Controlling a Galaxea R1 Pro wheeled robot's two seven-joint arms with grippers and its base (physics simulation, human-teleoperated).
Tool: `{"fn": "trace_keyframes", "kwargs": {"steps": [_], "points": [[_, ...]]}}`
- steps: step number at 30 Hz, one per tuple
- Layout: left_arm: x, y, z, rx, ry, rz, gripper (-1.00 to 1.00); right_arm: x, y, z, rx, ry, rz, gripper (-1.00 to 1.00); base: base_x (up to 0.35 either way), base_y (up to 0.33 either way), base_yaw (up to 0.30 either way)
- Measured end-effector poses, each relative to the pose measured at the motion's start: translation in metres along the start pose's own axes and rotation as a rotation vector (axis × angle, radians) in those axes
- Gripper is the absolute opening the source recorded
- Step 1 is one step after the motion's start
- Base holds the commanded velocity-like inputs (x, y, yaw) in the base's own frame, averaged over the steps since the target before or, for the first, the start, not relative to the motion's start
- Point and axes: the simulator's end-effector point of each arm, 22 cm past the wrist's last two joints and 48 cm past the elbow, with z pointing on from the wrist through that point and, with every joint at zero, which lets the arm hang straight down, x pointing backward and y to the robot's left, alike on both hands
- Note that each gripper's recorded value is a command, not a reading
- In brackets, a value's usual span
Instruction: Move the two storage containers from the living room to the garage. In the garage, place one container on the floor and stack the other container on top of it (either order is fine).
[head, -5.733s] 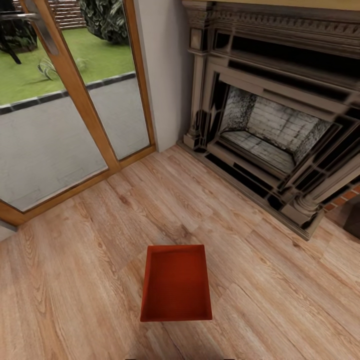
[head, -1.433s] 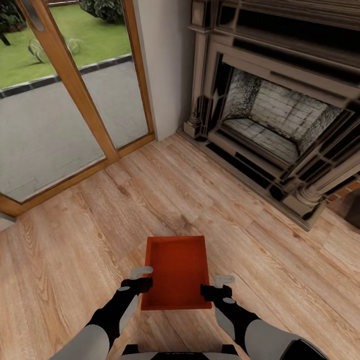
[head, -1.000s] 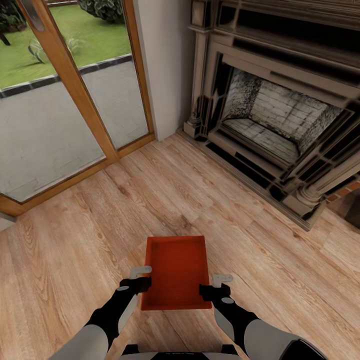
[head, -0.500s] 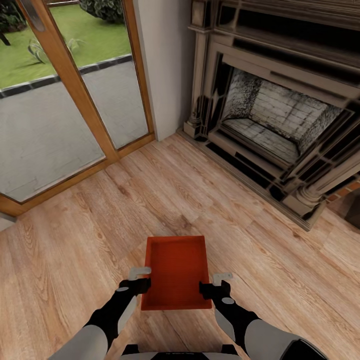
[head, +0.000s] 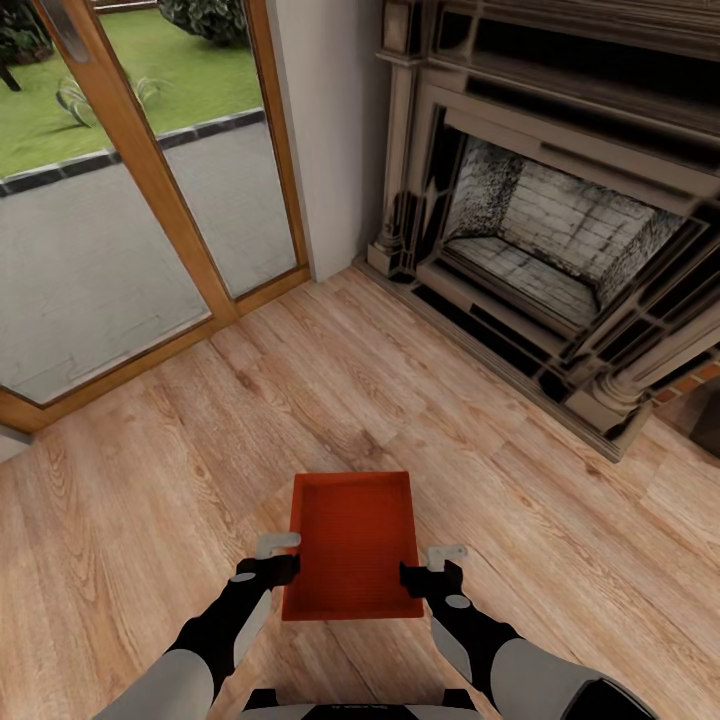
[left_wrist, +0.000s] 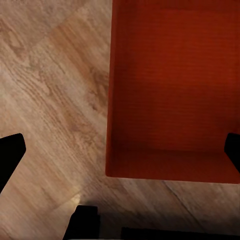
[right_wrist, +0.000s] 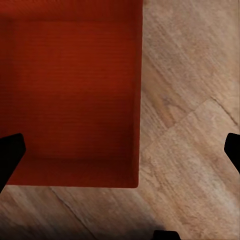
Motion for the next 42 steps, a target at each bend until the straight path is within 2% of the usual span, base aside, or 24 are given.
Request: {"fn": "trace_keyframes", "kwargs": {"steps": [7, 27, 42], "points": [[-0.002, -0.001, 0.0, 0.001, -0.006, -0.001, 1.0, -0.001, 0.002, 0.0, -0.001, -0.001, 0.004, 1.0, 0.0, 0.0, 0.0], [0.001, 0.001, 0.026, -0.002, -0.012, -0.004, 1.0, 0.005, 0.003, 0.026, -0.004, -0.009, 0.003, 1.0, 0.0, 0.0, 0.0], [0.016, 0.003, 0.049, -0.005, 0.01, -0.001, 1.0, 0.013, -0.004, 0.047, 0.006, -0.008, 0.007, 1.0, 0.0, 0.0, 0.0]]}}
